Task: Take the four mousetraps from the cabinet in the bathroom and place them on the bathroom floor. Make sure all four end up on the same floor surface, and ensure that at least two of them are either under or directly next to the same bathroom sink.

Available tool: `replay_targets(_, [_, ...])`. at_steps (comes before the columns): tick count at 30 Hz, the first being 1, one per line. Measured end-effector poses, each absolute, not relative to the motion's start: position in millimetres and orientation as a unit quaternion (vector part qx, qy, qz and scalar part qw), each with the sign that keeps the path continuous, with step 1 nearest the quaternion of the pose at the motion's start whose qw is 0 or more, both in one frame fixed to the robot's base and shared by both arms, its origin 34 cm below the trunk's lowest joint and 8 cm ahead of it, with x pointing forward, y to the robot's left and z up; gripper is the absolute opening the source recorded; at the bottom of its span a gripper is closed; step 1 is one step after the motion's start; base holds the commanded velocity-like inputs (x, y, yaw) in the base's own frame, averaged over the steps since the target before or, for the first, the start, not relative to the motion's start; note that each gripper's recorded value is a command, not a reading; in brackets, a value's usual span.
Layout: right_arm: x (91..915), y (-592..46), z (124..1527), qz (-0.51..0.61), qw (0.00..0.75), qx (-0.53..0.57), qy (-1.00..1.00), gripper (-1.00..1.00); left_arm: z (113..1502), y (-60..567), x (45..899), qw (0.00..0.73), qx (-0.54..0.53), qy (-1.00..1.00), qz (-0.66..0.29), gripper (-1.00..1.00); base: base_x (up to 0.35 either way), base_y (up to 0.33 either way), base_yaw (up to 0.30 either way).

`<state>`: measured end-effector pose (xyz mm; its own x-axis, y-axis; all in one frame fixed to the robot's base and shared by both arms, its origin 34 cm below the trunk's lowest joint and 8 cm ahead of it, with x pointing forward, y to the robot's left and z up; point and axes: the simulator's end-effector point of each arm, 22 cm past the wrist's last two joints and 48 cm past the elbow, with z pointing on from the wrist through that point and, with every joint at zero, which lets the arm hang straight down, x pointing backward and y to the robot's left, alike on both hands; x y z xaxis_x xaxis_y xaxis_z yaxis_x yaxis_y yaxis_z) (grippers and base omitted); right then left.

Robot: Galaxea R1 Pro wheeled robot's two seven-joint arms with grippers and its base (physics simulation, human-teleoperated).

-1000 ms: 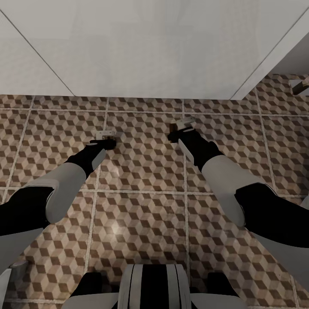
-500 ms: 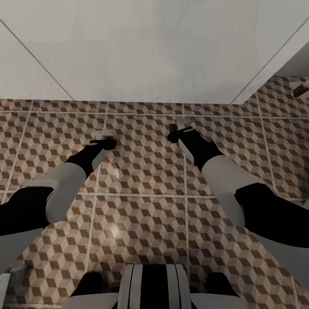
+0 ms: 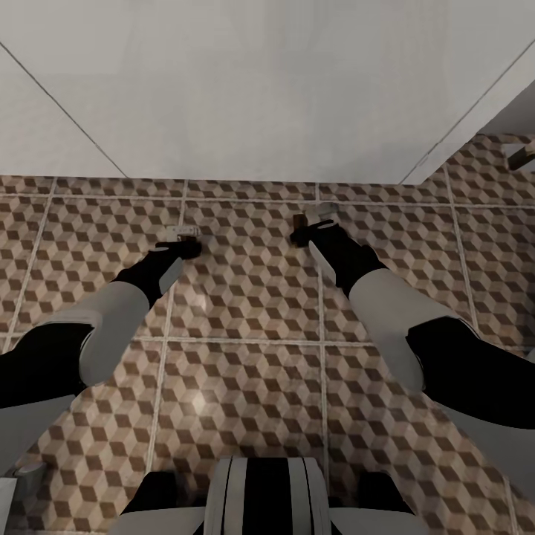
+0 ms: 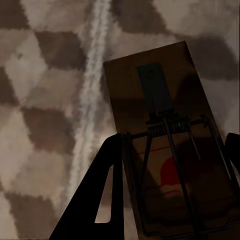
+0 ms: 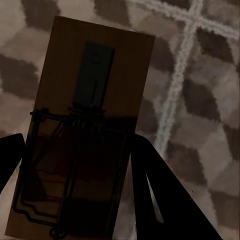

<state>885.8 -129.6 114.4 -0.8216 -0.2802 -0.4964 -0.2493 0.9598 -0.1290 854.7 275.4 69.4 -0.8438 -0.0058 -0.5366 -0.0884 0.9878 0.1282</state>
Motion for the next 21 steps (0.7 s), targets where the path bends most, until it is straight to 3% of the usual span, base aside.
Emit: replay_targets(21, [885.4,-129.9,113.8,-0.030,0.264,-0.139,0.954,-1.00,70.0,275.0,855.7,0.280,-0.024,0.957,0.074,-1.00,0.022,0.000,0.000])
